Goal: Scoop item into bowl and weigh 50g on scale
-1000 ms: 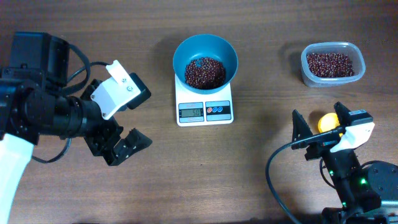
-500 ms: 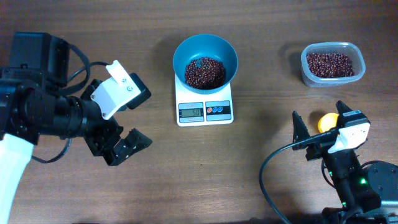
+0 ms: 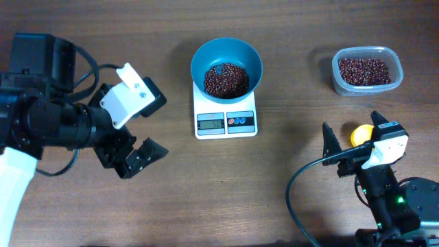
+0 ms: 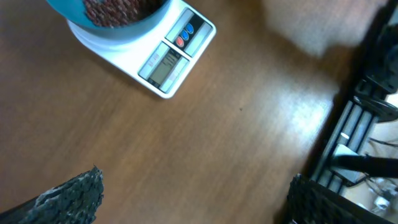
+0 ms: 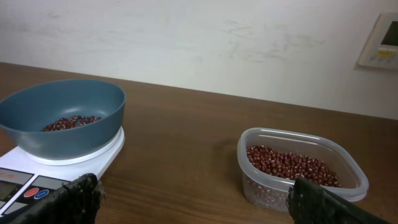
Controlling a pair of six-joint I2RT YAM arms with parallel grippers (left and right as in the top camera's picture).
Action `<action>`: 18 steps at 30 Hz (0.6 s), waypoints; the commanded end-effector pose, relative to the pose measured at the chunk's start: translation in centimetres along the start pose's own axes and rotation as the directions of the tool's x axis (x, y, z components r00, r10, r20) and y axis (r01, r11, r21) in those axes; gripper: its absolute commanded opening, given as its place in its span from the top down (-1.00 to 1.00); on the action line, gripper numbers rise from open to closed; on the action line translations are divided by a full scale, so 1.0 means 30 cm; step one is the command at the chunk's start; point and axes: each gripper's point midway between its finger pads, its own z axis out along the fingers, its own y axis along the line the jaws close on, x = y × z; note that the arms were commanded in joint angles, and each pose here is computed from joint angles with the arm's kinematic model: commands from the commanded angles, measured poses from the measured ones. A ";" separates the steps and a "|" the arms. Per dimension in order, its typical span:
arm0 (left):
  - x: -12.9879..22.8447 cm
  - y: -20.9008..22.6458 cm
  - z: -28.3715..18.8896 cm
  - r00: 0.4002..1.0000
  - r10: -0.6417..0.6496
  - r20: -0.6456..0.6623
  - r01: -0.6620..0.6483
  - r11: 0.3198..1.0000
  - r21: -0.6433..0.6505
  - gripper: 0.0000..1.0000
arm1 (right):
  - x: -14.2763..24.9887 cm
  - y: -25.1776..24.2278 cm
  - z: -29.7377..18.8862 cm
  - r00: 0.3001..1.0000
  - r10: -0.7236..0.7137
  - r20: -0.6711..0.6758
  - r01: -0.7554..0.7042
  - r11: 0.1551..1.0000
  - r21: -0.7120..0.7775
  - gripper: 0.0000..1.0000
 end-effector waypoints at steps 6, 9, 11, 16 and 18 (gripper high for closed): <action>-0.041 -0.012 -0.172 0.991 0.013 0.131 0.020 0.968 -0.249 -0.97 | 0.013 0.000 0.002 1.000 -0.006 -0.003 0.006 1.000 0.004 -0.97; -0.002 -0.028 -0.280 0.965 -0.138 0.224 0.216 0.900 -0.380 -0.97 | 0.013 0.000 0.002 1.000 -0.006 -0.003 0.006 1.000 0.004 -0.97; 0.034 -0.100 -0.358 0.957 -0.085 0.276 0.205 0.872 -0.445 -0.97 | 0.013 0.000 0.002 1.000 -0.006 -0.003 0.006 1.000 0.004 -0.97; 0.110 -0.108 -0.463 0.812 -0.175 0.558 0.501 0.699 -0.510 -0.98 | 0.013 0.000 0.002 1.000 -0.007 -0.003 0.007 1.000 0.004 -0.97; 0.129 -0.088 -0.431 0.795 -0.131 0.592 0.504 0.686 -0.525 -0.97 | 0.013 0.000 0.002 1.000 -0.006 -0.003 0.006 1.000 0.004 -0.97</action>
